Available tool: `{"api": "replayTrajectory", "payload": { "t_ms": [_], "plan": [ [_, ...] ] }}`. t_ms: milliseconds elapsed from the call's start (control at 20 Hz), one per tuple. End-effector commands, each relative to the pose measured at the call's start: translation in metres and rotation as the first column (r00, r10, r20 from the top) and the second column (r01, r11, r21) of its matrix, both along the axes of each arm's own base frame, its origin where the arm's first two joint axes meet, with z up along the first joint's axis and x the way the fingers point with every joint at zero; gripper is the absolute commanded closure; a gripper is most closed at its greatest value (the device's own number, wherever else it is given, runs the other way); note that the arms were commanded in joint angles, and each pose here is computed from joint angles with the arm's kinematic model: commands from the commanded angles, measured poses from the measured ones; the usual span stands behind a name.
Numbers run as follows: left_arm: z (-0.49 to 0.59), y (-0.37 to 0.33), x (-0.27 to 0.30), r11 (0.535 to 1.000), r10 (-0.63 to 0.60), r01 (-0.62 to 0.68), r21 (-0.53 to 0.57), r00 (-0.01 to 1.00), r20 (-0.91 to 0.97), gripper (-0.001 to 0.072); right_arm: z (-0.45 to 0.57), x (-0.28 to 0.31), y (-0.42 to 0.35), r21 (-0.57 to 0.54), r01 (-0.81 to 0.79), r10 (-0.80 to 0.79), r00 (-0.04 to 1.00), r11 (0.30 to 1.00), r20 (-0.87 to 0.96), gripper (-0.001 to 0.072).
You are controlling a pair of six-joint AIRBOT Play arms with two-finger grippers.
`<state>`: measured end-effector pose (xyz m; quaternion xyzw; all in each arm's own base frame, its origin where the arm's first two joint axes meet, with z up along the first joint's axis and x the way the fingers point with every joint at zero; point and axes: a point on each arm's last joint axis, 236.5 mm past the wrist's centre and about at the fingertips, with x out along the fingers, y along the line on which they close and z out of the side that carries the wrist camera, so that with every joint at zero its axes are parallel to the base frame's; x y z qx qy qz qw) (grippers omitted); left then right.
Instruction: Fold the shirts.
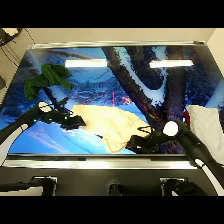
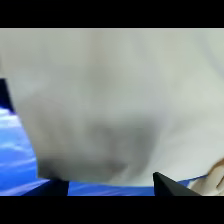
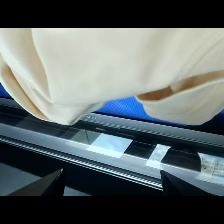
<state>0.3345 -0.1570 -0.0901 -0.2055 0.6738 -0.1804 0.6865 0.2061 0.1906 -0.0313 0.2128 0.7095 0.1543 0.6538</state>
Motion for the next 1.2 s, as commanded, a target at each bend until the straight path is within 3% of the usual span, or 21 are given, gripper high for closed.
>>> {"api": "replayTrajectory", "payload": {
  "t_ms": [0,50,150,200,250,300,650,750,800,850,900,1050,1150],
  "plan": [
    [-0.015,-0.015,0.011,1.0,0.028,-0.028,0.006,0.999,0.035,0.0107,-0.013,-0.003,0.015,0.061,0.002,0.001,0.999,0.998,-0.049,-0.0001],
    [-0.015,-0.016,0.016,0.999,0.053,-0.053,0.008,0.998,0.044,0.0111,-0.015,-0.003,0.02,0.082,0.0,0.006,0.998,0.997,-0.066,-0.0001],
    [-0.013,-0.016,0.021,0.997,0.07,-0.071,0.008,0.996,0.054,0.0372,-0.021,-0.002,0.026,0.093,-0.003,0.01,0.997,0.996,-0.076,-0.0001],
    [-0.013,-0.016,0.022,0.997,0.075,-0.076,0.008,0.996,0.057,0.0436,-0.026,-0.002,0.031,0.086,-0.015,0.021,0.998,0.996,-0.066,-0.0001],
    [-0.012,-0.016,0.022,0.997,0.072,-0.073,0.008,0.996,0.059,0.0585,-0.032,-0.002,0.038,0.078,-0.031,0.036,0.998,0.996,-0.054,-0.0002],
    [-0.011,-0.016,0.022,0.998,0.062,-0.062,0.007,0.996,0.065,0.0679,-0.039,-0.001,0.047,0.072,-0.039,0.042,0.998,0.997,-0.038,-0.0003],
    [0.007,-0.017,0.016,1.0,0.004,-0.004,0.005,0.996,0.093,0.0681,-0.063,0.019,0.101,0.146,0.097,-0.097,0.995,0.984,-0.012,0.0006],
    [0.012,-0.018,0.015,1.0,0.001,-0.002,0.002,0.995,0.1,0.0681,-0.063,0.03,0.108,0.162,0.141,-0.145,0.989,0.977,0.018,0.0045],
    [0.014,-0.018,0.015,1.0,-0.001,0.001,0.001,0.995,0.104,0.0681,-0.063,0.037,0.108,0.167,0.167,-0.174,0.984,0.972,0.03,0.0123],
    [0.018,-0.018,0.015,1.0,-0.016,0.016,0.001,0.993,0.12,0.0681,-0.062,0.044,0.106,0.169,0.186,-0.197,0.979,0.968,0.049,0.047],
    [0.023,-0.018,0.016,0.999,-0.034,0.034,0.001,0.989,0.143,0.0681,-0.058,0.048,0.105,0.175,0.193,-0.206,0.977,0.965,0.056,0.0665],
    [0.074,-0.005,0.028,0.99,-0.141,0.123,0.074,0.94,0.312,0.0682,-0.015,0.066,0.085,0.141,0.032,-0.062,0.974,0.99,0.216,0.0664],
    [0.143,0.027,0.053,0.975,-0.183,0.09,0.205,0.85,0.494,0.0682,0.05,0.102,0.037,0.007,-0.044,0.036,0.894,0.999,0.446,0.0664]
  ]
}}
